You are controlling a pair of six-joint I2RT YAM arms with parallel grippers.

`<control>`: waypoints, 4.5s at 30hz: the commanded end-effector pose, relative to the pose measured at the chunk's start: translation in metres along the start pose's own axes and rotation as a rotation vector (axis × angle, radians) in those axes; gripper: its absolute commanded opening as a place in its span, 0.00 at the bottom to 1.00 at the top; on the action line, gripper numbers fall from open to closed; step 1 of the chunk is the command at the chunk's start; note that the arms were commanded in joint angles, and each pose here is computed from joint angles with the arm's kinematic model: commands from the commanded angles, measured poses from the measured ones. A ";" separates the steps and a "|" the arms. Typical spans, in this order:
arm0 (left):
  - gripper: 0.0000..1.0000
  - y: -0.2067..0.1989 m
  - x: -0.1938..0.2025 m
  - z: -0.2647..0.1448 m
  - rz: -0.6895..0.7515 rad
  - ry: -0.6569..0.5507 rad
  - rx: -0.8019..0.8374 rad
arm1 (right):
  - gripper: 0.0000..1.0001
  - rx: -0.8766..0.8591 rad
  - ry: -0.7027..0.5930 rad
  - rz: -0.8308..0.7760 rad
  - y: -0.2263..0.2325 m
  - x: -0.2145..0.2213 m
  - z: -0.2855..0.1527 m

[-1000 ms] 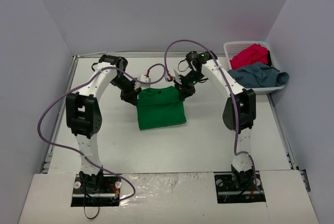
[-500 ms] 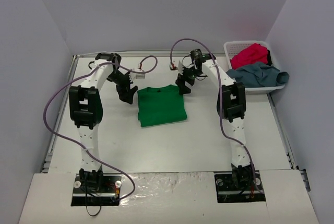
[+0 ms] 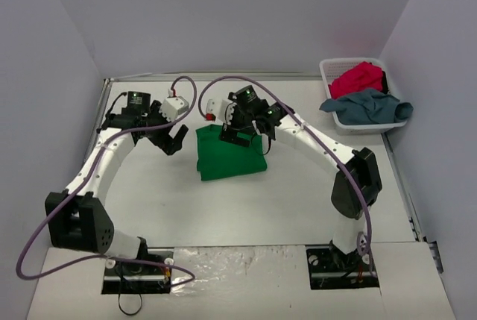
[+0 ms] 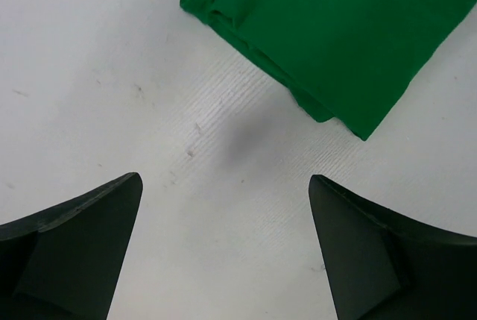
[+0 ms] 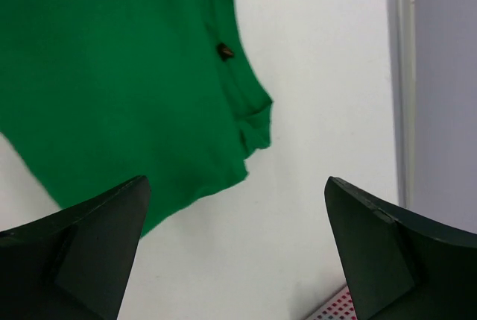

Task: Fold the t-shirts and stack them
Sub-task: Fold the long partially folded tshirt into a neat square, then put the neatly folded tshirt into the corner of the board with the left arm

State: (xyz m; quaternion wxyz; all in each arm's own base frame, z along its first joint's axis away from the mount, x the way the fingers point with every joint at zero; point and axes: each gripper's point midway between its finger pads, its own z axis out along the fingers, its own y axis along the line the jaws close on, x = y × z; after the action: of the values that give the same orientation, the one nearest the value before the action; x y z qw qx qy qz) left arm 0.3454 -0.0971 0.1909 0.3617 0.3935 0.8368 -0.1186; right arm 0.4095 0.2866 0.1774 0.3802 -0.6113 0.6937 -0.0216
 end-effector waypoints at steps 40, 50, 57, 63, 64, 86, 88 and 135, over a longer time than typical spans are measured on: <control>0.94 0.020 0.062 0.027 -0.753 -0.079 0.290 | 0.33 -0.354 0.254 -0.154 0.204 -0.032 0.070; 0.94 0.026 0.072 0.024 -0.771 -0.101 0.283 | 0.44 -0.318 0.299 -0.184 0.203 -0.025 0.085; 0.94 0.024 0.073 0.022 -0.785 -0.111 0.307 | 0.49 -0.312 0.329 -0.209 0.209 -0.021 0.094; 0.94 0.020 0.073 0.022 -0.816 -0.111 0.327 | 0.09 -0.328 0.349 -0.223 0.217 -0.017 0.100; 0.94 0.020 0.072 0.022 -0.819 -0.115 0.330 | 0.01 -0.329 0.348 -0.224 0.216 -0.017 0.100; 0.94 -0.008 0.050 0.067 -1.078 -0.171 0.580 | 0.00 -0.235 0.246 -0.255 0.187 -0.084 0.069; 0.94 -0.018 0.049 0.075 -1.077 -0.144 0.595 | 0.00 -0.231 0.247 -0.267 0.190 -0.086 0.070; 0.02 -0.075 0.065 0.117 -1.044 0.093 0.803 | 1.00 -0.374 0.315 -0.319 0.217 -0.059 0.070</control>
State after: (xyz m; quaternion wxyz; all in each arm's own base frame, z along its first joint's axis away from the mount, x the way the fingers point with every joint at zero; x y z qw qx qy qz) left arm 0.3159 -0.1713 0.0419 0.0256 0.0313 0.8247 -0.5641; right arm 0.2873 0.4342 0.0425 0.1778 -0.7398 0.6460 -0.0619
